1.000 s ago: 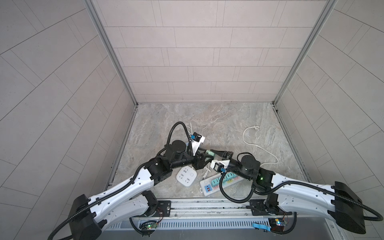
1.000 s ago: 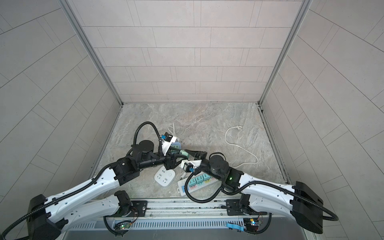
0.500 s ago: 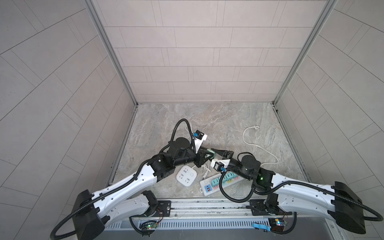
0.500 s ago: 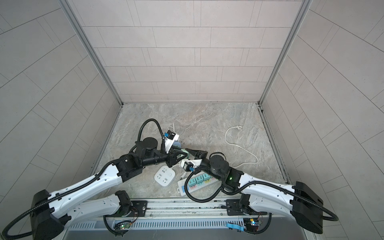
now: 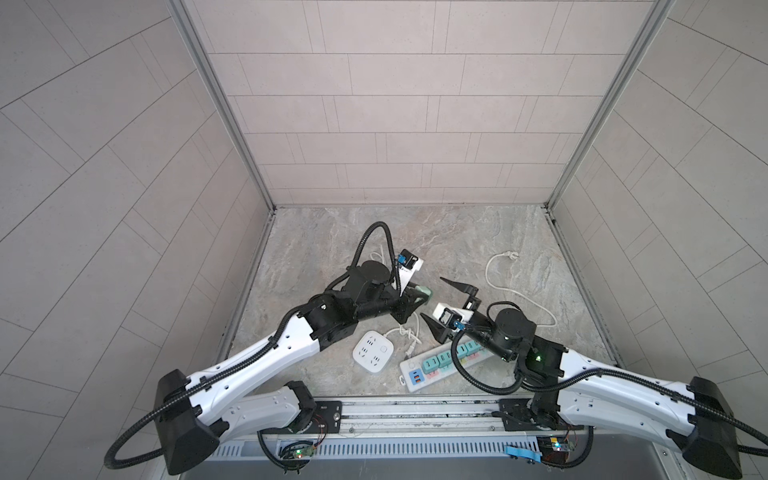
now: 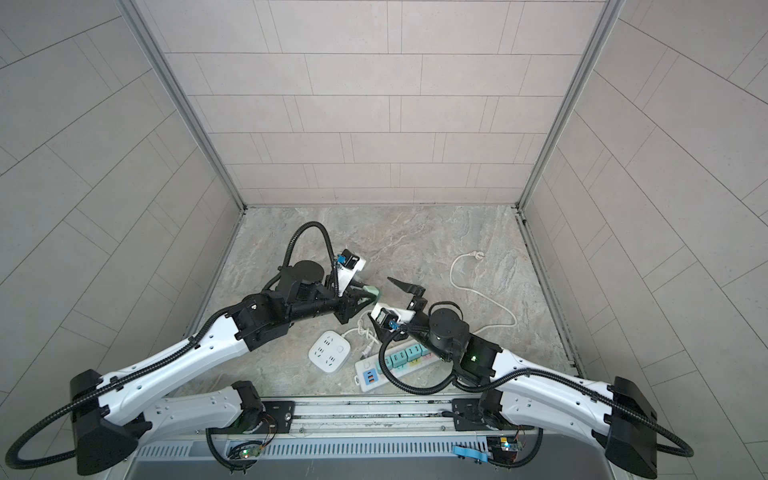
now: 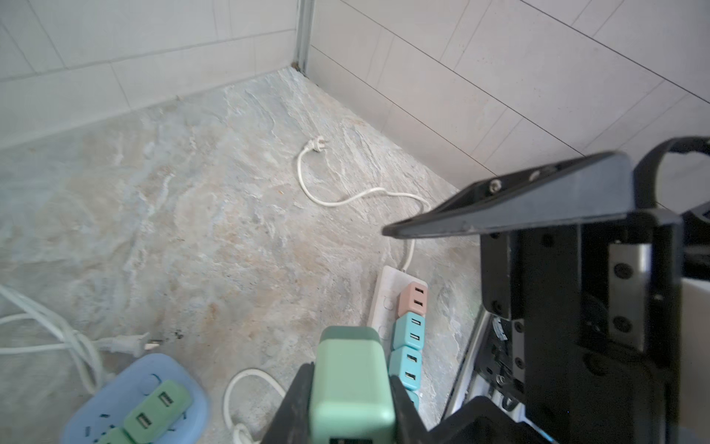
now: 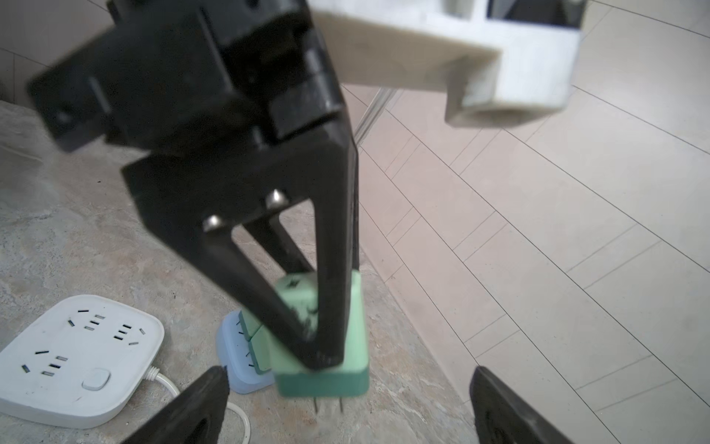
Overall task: Insert the plug
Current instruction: 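Open the right gripper and draw back while the left gripper carries the adapter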
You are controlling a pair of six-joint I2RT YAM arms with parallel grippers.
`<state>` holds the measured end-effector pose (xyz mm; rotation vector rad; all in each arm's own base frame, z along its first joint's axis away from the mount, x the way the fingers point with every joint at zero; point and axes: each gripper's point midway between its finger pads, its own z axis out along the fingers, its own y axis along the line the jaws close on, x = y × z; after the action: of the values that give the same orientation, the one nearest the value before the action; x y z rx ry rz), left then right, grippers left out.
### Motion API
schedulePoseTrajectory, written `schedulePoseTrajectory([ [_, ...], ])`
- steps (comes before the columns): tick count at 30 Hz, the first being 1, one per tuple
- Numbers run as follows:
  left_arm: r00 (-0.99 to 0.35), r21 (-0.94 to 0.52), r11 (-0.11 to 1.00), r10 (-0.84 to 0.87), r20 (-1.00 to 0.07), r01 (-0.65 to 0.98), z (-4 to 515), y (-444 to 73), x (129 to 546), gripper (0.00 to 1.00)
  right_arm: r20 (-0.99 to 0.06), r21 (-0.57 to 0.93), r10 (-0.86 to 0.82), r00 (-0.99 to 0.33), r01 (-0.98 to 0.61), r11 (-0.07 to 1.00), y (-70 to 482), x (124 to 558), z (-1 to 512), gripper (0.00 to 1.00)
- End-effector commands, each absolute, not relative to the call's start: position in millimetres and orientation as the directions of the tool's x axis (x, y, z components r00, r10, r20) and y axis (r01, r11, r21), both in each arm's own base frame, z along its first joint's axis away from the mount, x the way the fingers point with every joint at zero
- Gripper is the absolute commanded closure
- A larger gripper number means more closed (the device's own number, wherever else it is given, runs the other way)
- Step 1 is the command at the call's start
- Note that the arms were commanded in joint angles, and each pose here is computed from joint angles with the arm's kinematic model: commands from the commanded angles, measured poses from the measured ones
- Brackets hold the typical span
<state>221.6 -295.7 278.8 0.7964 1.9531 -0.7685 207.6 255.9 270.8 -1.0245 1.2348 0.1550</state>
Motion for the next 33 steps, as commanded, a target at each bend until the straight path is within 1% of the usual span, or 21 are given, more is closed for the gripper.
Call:
schedulePoseTrajectory([
  [1,-0.288,-0.023,0.646,0.309,-0.906,0.763,302.1,-277.8,231.3,1.0,-0.86,-0.508,-0.415,0.298,-0.576,0.64,226.8,208.7,254.8,0.0],
  [4,-0.155,0.125,0.639,0.363,-0.919,0.759,322.1,-269.5,236.7,1.0,-0.888,-0.459,-0.373,0.267,-0.531,0.712,197.6,207.1,249.6,0.0],
  [6,-0.079,0.214,0.631,0.403,-0.912,0.746,334.2,-265.1,240.1,1.0,-0.914,-0.404,-0.332,0.233,-0.457,0.792,170.3,212.5,247.8,0.0],
  [9,0.073,0.382,0.522,0.517,-0.853,0.763,338.8,-270.5,239.0,1.0,-0.957,-0.276,-0.225,0.182,-0.344,0.898,132.2,222.2,239.4,0.0],
  [11,0.115,0.456,0.492,0.576,-0.809,0.742,343.4,-271.8,247.1,1.0,-0.976,-0.198,-0.161,0.145,-0.29,0.936,111.8,228.6,231.3,0.0],
  [12,0.14,0.496,0.462,0.612,-0.778,0.735,346.3,-273.2,250.3,1.0,-0.984,-0.159,-0.132,0.119,-0.256,0.954,100.9,232.6,227.7,0.0],
  [15,0.264,0.621,0.266,0.732,-0.627,0.737,341.5,-276.5,247.8,1.0,-0.998,-0.051,-0.046,0.045,-0.117,0.992,66.8,245.2,212.4,0.0],
  [17,0.31,0.658,0.171,0.777,-0.547,0.733,339.8,-272.7,245.0,1.0,-1.0,0.024,0.024,0.003,0.005,1.0,41.0,252.0,197.4,0.0],
  [19,0.35,0.665,0.031,0.831,-0.432,0.746,330.3,-260.2,235.1,1.0,-0.992,0.118,0.122,-0.024,0.134,0.984,14.0,254.9,182.4,0.0],
  [20,0.357,0.653,-0.018,0.848,-0.391,0.758,325.6,-254.4,230.6,1.0,-0.984,0.168,0.176,-0.032,0.178,0.97,5.0,254.8,176.6,0.0],
  [22,0.357,0.616,-0.096,0.879,-0.315,0.782,313.0,-240.3,221.8,1.0,-0.972,0.218,0.232,-0.032,0.238,0.947,-9.5,253.9,175.2,0.0],
  [28,0.379,0.505,-0.255,0.911,-0.159,0.825,244.0,-220.9,210.3,1.0,-0.942,0.295,0.332,-0.042,0.363,0.884,-31.4,248.7,158.8,0.0],
  [32,0.365,0.423,-0.304,0.928,-0.07,0.854,195.8,-210.5,208.2,1.0,-0.905,0.345,0.424,-0.026,0.538,0.769,-57.0,233.5,138.8,0.0],
  [33,0.395,0.432,-0.335,0.917,-0.056,0.837,185.6,-211.8,206.5,1.0,-0.902,0.345,0.431,-0.031,0.547,0.762,-58.1,232.2,140.0,0.0],
])
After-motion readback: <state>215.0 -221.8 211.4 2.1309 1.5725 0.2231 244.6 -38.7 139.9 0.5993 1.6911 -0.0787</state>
